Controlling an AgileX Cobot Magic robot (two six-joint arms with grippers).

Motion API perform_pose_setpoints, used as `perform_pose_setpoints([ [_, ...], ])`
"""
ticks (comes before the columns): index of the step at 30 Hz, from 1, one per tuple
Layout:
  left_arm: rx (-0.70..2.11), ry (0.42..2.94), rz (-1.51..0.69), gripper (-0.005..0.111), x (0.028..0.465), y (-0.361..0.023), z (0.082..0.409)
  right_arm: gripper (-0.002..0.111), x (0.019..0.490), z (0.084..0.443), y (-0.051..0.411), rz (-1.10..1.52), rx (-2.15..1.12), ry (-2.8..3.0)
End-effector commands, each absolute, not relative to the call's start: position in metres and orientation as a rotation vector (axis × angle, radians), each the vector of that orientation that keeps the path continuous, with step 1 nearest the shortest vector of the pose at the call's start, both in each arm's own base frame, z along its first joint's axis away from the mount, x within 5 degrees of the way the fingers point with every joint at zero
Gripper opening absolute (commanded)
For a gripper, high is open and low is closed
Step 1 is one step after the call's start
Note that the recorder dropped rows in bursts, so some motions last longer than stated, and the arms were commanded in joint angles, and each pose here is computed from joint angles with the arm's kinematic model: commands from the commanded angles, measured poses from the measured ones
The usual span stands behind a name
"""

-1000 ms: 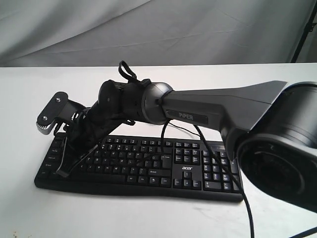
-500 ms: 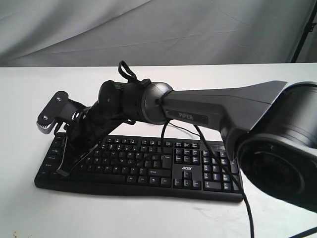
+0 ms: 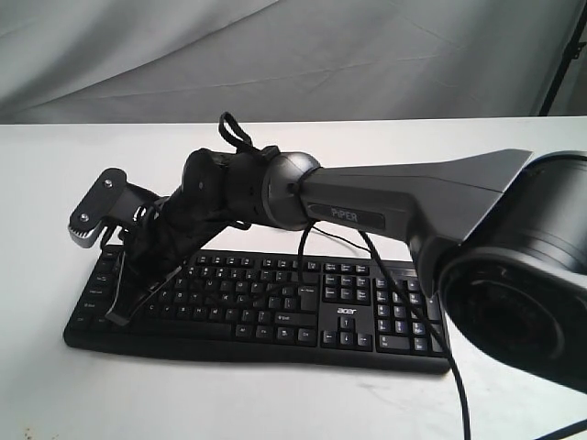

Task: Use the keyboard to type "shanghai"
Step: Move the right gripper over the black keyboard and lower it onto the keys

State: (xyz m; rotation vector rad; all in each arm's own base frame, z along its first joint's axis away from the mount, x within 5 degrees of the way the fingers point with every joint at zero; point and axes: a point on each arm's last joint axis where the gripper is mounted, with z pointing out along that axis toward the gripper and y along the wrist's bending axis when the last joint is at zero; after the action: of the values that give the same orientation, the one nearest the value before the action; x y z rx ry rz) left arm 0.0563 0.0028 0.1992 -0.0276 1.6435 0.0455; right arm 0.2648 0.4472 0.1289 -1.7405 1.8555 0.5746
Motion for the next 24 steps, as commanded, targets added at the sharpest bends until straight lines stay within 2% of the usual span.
perform_pose_setpoints([
  [1,-0.024,1.637,0.039,0.0,0.056,0.002,0.199,0.0,0.265,0.133,0.449,0.575,-1.728,1.847],
  [12,-0.024,1.637,0.039,0.0,0.056,0.002,0.199,0.0,0.265,0.142,0.452,0.534,-1.746,1.854],
  [16,-0.024,1.637,0.039,0.0,0.056,0.002,0.199,0.0,0.265,0.125,0.452,0.527,-1.762,1.894],
  [24,-0.024,1.637,0.039,0.0,0.056,0.002,0.199,0.0,0.265,0.126,0.455,0.545,-1.749,1.863],
])
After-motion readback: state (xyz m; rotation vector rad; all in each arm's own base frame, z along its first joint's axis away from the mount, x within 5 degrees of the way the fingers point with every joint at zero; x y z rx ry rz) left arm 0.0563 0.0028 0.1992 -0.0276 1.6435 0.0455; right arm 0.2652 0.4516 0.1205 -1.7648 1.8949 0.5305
